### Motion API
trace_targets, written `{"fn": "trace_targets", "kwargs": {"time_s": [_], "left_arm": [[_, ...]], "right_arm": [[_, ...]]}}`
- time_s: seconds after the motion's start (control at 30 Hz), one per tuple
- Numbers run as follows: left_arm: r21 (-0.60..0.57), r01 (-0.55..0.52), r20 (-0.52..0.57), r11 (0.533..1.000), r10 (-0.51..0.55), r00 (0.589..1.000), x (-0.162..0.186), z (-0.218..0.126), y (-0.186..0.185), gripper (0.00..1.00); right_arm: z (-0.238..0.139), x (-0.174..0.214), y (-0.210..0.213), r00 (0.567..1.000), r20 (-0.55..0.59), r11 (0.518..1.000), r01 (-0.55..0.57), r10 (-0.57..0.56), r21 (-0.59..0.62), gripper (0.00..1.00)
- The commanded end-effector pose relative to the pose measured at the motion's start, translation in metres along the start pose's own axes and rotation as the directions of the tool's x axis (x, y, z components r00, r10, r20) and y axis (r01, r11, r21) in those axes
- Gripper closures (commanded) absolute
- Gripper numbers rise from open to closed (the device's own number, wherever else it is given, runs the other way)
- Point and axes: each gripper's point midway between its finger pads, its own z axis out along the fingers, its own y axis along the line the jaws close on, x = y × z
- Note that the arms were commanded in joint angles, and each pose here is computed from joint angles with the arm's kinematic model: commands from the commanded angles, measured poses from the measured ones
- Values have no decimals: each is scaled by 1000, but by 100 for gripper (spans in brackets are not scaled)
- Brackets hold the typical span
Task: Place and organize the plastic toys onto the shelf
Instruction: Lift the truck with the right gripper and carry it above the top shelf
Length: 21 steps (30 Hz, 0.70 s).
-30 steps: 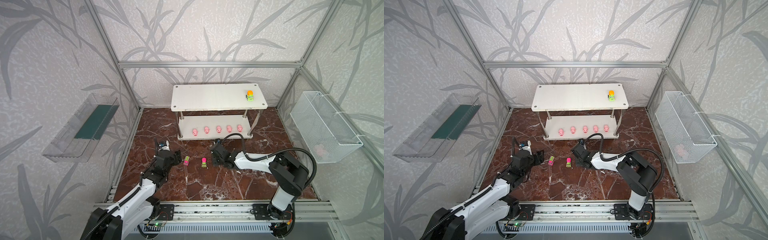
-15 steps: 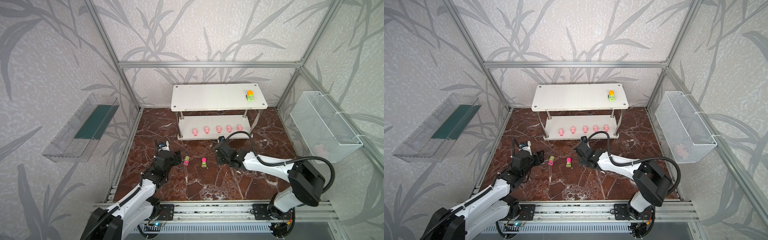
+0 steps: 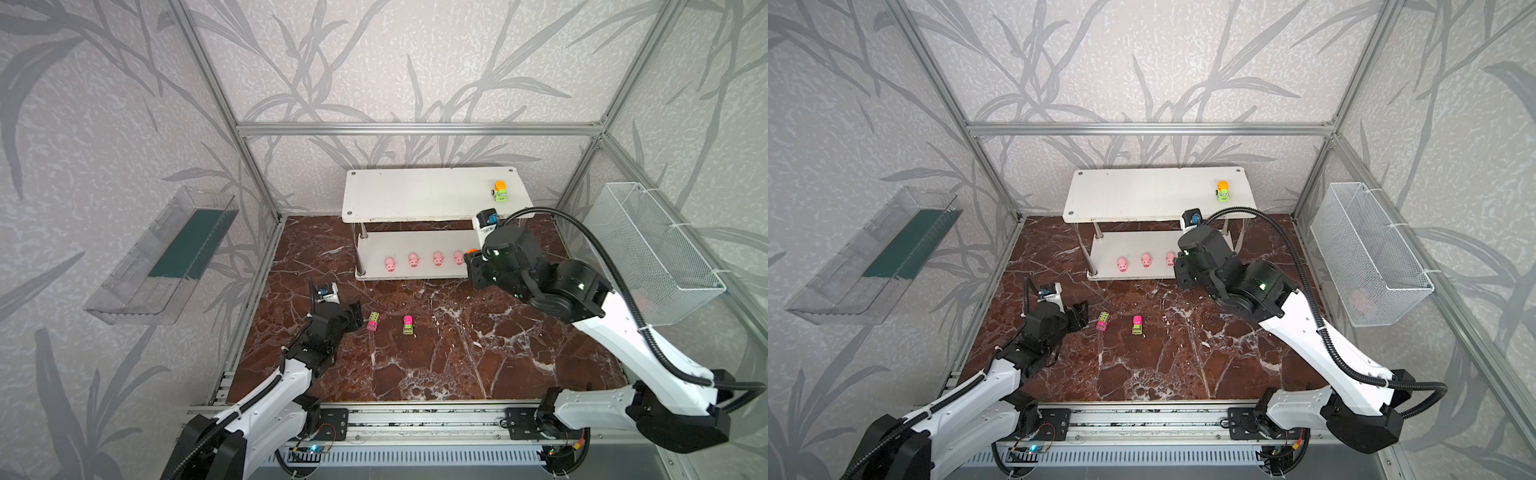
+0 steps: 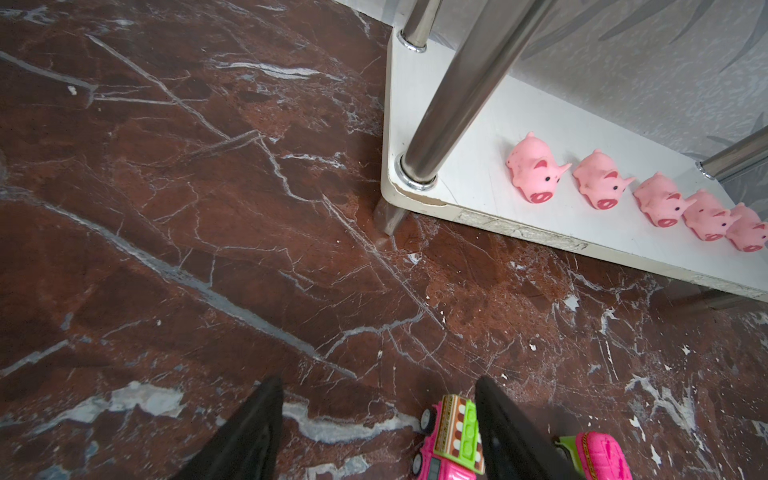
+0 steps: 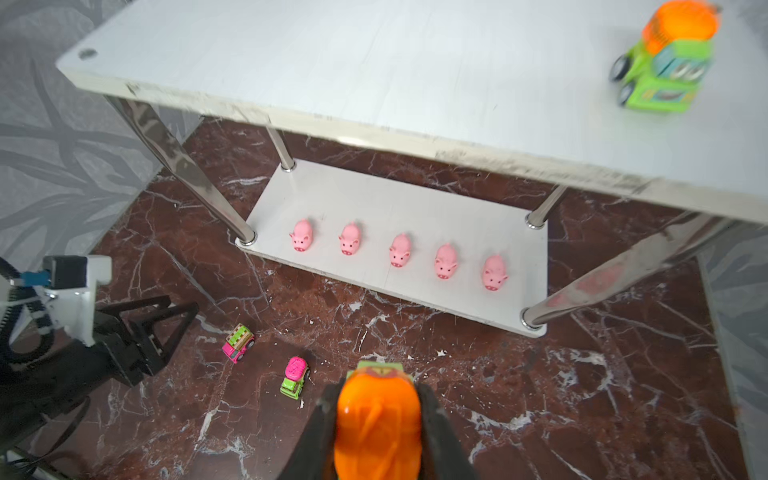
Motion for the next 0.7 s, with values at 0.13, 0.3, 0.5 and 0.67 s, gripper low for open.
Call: {"fn": "trace_targets", "kwargs": {"time_s": [0.13,0.3,0.5,0.67], "left_arm": [[16,9,5,1000,-9,1000,3,0,-2,29],[14,9,13,1000,-9,1000,3,-3,1,29],[9,13,24,1000,-13,1000,4,-8,4,29],[-3,7,22,1000,-7,1000,6,-8,7,29]], "right_arm": [[-9,-65,-23,993,48,990,104,-109,98,82],[8,-97,-45,995,61,989,67,-76,134,82],[55,-111,-65,1000,27,991,5,-9,132,82],[86,-115,-74,999,8,991,-32,32,126,82]]}}
